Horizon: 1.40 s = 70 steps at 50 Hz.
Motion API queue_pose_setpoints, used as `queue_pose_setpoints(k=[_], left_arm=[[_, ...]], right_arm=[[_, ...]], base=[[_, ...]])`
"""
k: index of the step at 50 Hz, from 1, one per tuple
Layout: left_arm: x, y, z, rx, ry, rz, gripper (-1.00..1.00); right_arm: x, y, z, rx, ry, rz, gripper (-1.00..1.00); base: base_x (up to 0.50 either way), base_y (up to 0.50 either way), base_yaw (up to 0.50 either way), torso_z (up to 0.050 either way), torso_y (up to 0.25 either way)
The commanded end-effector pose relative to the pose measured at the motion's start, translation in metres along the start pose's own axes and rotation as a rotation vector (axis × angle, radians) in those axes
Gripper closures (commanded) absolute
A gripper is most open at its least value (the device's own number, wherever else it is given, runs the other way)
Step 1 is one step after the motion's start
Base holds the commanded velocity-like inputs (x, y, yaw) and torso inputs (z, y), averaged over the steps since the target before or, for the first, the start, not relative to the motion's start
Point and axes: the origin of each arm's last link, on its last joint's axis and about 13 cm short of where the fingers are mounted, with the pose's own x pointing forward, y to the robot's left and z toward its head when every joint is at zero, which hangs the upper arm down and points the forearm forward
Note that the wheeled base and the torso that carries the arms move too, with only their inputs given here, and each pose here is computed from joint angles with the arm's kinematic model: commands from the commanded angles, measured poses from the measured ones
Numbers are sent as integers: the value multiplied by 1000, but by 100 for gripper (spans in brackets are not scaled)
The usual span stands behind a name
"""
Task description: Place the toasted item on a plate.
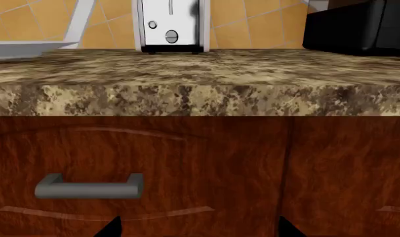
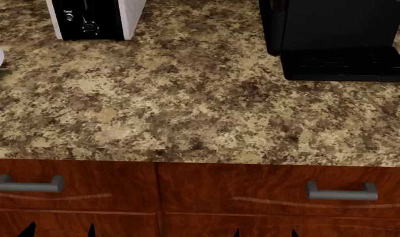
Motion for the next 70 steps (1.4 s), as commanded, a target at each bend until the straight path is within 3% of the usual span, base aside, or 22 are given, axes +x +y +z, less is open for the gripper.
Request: queue_pose_setpoints(k=[1, 15, 26, 47, 48, 53, 59, 60, 70], left_arm=[[0, 0, 0, 0, 0, 0, -100], [-3, -1, 0, -23, 8, -20, -100], [-5, -5, 11, -5, -13, -40, -100], [-6, -4, 20, -45, -26, -61, -100], [-6, -4, 20, -84, -17, -73, -100], [-6, -4, 21, -66, -25, -66, -100], [1, 1, 55, -63, -61, -43, -100], [2, 2, 64, -19, -73, -73, -100], [23, 14, 128, -27, -144, -108, -100]], right_arm=[[0, 0, 0, -9, 0, 0, -100], [-1, 1, -1, 10, 6, -2, -100], [-1, 1, 1, 13, -2, -5, -100], [-2, 3, 5, 23, 7, -6, -100], [-2, 3, 6, 23, 8, -5, -100], [-2, 3, 7, 19, 15, -10, -100], [8, 1, 33, 1, -30, -3, -100], [12, 0, 41, -6, -42, 1, -100], [38, -12, 104, -30, -151, 3, -100]], base=[[0, 0, 0, 0, 0], [0, 0, 0, 0, 0], [0, 0, 0, 50, 28], [0, 0, 0, 50, 15], [0, 0, 0, 50, 6], [0, 0, 0, 50, 7], [0, 0, 0, 17, 3], [0, 0, 0, 0, 0], [0, 0, 0, 0, 0]])
